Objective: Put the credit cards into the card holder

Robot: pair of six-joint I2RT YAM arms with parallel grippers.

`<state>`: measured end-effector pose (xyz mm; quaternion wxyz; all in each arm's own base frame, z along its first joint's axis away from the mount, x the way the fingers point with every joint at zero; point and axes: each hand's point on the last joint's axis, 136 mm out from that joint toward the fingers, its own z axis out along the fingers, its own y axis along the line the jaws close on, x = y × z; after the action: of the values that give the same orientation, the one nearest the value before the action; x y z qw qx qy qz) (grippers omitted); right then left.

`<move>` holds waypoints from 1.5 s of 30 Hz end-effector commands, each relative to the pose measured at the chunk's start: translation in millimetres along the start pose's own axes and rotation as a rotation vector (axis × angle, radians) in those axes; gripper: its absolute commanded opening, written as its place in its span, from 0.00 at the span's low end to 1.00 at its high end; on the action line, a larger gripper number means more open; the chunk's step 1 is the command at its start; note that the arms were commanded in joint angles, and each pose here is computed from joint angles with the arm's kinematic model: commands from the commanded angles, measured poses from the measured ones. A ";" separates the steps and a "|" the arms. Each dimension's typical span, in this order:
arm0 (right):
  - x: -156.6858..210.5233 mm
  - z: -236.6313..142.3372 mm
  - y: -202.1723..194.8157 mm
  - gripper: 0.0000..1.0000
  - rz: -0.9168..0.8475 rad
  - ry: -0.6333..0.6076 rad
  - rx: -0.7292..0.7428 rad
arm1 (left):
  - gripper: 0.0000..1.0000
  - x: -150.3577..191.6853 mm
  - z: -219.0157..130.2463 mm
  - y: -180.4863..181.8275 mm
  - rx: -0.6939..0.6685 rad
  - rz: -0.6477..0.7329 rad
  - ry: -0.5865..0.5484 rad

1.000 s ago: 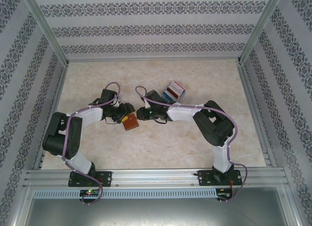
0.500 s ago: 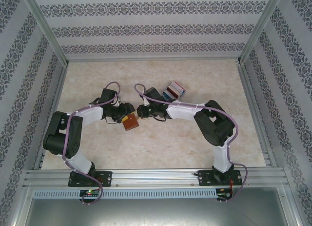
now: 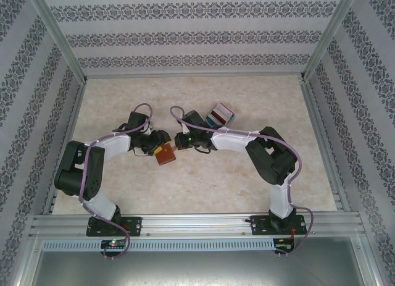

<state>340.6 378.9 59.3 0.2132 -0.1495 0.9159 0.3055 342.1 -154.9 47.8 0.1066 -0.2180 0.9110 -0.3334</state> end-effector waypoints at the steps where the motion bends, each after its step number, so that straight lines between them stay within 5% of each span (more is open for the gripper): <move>1: -14.8 -6.9 7.9 0.00 -0.025 -0.034 -0.026 | 0.63 5.5 4.0 16.2 -0.069 -0.023 0.024; 4: -8.4 -7.0 20.0 0.00 -0.077 -0.008 -0.076 | 0.61 0.6 -2.6 16.1 -0.057 -0.043 0.006; 17: 14.0 10.7 46.8 0.00 -0.137 0.041 -0.164 | 0.17 1.0 0.1 22.4 -0.045 -0.098 0.005; 30: 18.6 31.3 48.0 0.00 -0.124 0.057 -0.154 | 0.00 -3.0 -5.6 34.3 -0.101 -0.117 -0.036; 45: 28.7 47.8 32.0 0.00 -0.061 0.100 -0.145 | 0.03 -2.0 -26.9 50.9 -0.186 -0.078 -0.081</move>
<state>318.4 431.4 41.9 0.1825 -0.2155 0.8882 0.3624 334.8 -115.5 46.5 0.1255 -0.2749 0.9138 -0.2715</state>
